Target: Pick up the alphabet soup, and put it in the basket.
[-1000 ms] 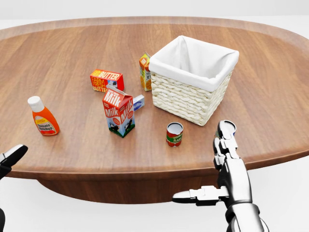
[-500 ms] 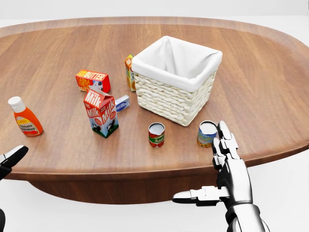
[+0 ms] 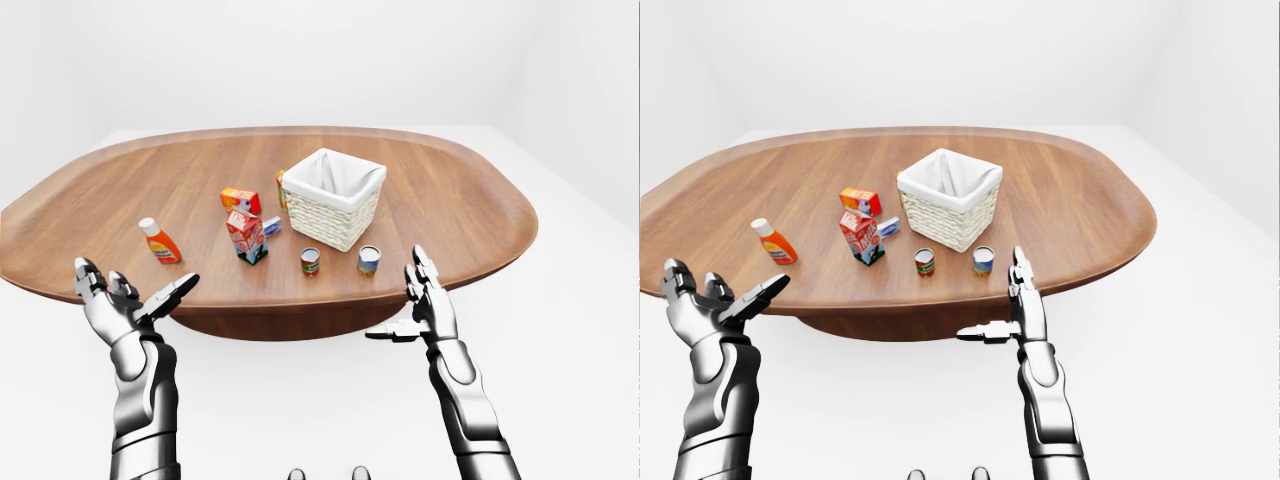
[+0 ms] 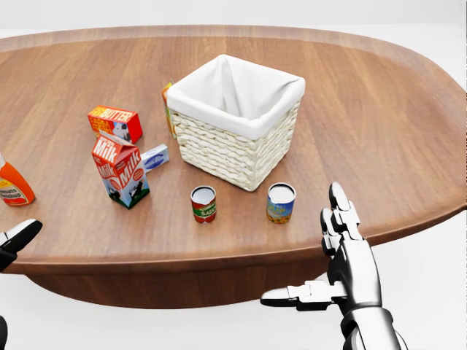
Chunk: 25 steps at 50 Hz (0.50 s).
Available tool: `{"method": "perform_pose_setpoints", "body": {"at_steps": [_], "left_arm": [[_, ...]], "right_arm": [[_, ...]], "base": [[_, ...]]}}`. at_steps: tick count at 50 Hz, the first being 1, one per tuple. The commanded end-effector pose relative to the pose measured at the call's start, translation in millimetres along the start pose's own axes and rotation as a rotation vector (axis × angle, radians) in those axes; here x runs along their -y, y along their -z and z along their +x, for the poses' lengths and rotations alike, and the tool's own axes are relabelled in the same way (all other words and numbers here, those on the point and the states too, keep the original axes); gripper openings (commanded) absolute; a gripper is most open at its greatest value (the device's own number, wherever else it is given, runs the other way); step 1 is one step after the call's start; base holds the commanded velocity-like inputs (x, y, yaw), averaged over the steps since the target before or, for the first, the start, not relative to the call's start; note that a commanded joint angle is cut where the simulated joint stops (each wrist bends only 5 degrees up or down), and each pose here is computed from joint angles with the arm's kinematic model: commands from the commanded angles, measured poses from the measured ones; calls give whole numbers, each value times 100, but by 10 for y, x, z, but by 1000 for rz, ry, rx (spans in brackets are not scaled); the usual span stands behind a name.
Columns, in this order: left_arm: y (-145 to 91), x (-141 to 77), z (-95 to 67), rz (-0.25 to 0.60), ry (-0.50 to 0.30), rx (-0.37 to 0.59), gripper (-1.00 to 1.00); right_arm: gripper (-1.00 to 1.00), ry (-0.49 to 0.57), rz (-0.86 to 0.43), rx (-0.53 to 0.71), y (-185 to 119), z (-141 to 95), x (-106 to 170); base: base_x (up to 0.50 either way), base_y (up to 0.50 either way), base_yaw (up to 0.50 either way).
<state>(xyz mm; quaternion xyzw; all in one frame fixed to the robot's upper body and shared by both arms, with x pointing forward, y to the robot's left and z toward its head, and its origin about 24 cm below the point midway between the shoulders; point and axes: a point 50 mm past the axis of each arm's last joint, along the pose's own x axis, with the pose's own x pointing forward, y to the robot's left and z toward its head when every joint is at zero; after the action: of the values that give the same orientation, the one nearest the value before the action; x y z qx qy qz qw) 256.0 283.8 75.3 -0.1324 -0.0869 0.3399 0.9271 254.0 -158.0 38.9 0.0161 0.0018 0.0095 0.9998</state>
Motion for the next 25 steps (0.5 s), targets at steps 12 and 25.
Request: {"method": "perform_pose_setpoints", "body": {"at_steps": [12,25], "left_arm": [[34,0,9,8,-1,-13,100],[11,-3,2,6,-3,-3,100]], "right_arm": [[100,8,-16,-1,14,9,9],[100,10,-17,-6,-8,-7,-5]], "base": [[0,-15,0],[0,0,0]]}}
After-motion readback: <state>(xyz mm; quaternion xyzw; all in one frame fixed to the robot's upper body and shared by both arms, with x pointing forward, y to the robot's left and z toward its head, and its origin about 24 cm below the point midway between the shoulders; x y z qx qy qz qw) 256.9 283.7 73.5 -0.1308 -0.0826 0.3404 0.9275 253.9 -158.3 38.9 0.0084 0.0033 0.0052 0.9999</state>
